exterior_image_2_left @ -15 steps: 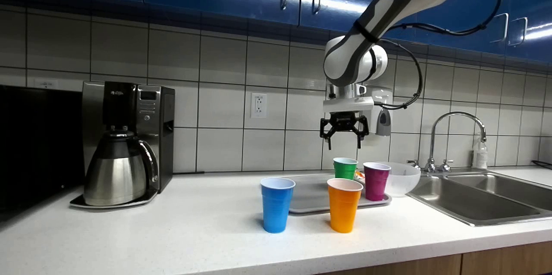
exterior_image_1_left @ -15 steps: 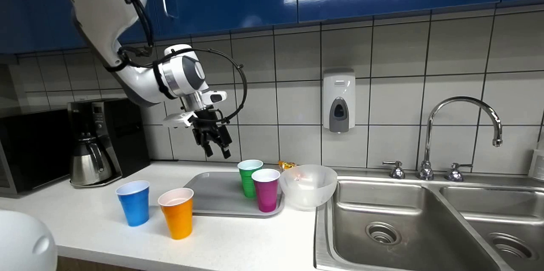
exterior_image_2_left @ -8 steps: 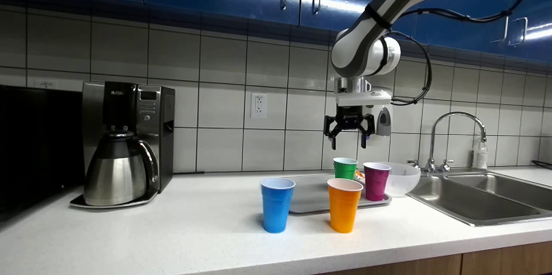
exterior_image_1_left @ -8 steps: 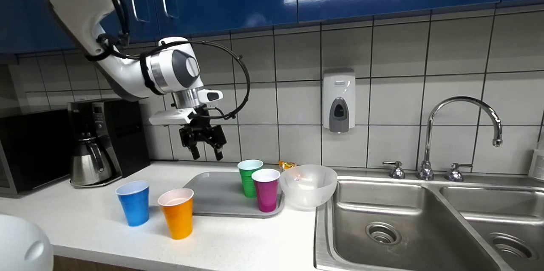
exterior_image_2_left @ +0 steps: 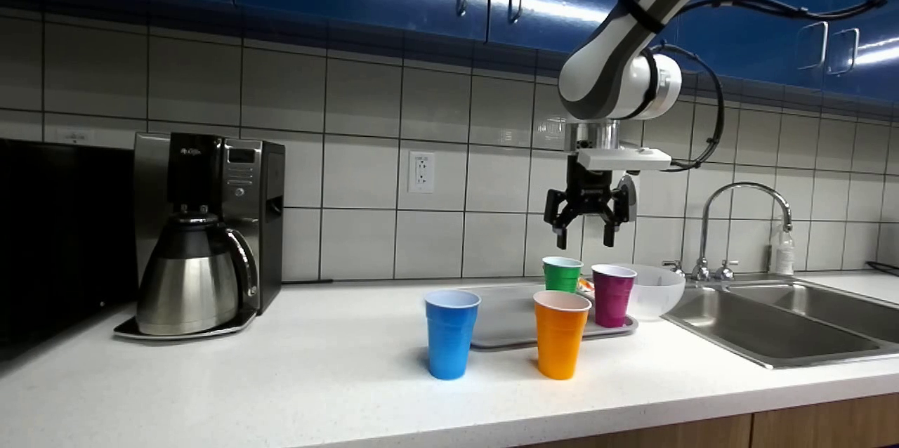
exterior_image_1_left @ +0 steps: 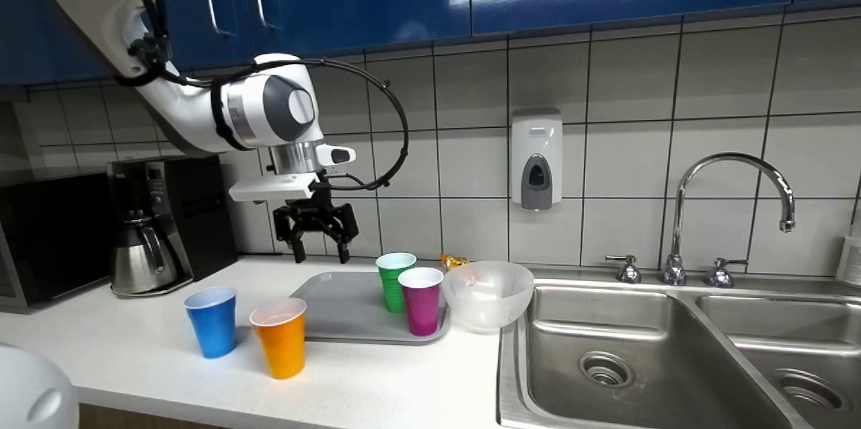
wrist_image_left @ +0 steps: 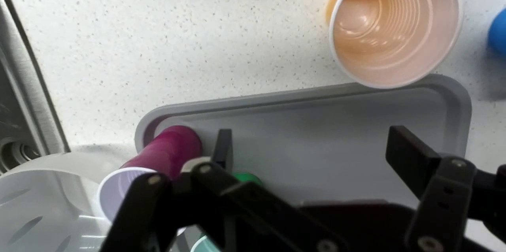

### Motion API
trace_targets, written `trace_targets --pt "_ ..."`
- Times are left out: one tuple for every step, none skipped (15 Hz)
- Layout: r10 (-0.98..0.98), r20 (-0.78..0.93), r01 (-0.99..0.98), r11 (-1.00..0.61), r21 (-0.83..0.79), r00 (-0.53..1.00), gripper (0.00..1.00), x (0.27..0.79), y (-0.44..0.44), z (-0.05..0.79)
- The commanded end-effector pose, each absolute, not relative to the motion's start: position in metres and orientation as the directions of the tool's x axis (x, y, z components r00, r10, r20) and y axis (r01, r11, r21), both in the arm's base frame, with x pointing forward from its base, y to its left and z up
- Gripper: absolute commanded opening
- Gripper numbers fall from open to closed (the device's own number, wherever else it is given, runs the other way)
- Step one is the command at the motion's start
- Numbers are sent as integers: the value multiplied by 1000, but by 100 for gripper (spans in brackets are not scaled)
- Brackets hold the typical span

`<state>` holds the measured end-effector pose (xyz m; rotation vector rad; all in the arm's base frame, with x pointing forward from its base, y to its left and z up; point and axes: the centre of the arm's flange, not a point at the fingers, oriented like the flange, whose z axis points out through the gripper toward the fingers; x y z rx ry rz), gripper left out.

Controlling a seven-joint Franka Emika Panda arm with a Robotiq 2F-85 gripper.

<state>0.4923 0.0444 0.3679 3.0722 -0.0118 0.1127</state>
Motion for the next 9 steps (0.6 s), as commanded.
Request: trace_targets --pt "77 71 74 -996 49 994 100 468 34 372" --pt "97 65 94 -994 48 993 100 465 32 371" --pt "115 61 112 -992 49 992 100 462 31 368" --pt "128 52 126 -991 48 990 100 459 30 366" --pt "142 48 139 -989 48 989 100 458 30 363" --pt "151 43 149 -988 48 988 100 457 31 360" --pt "160 38 158 -986 44 986 100 456 32 356" --pt "164 34 163 -986 41 986 100 455 33 353" --pt "167 30 166 -985 39 985 100 455 35 349"
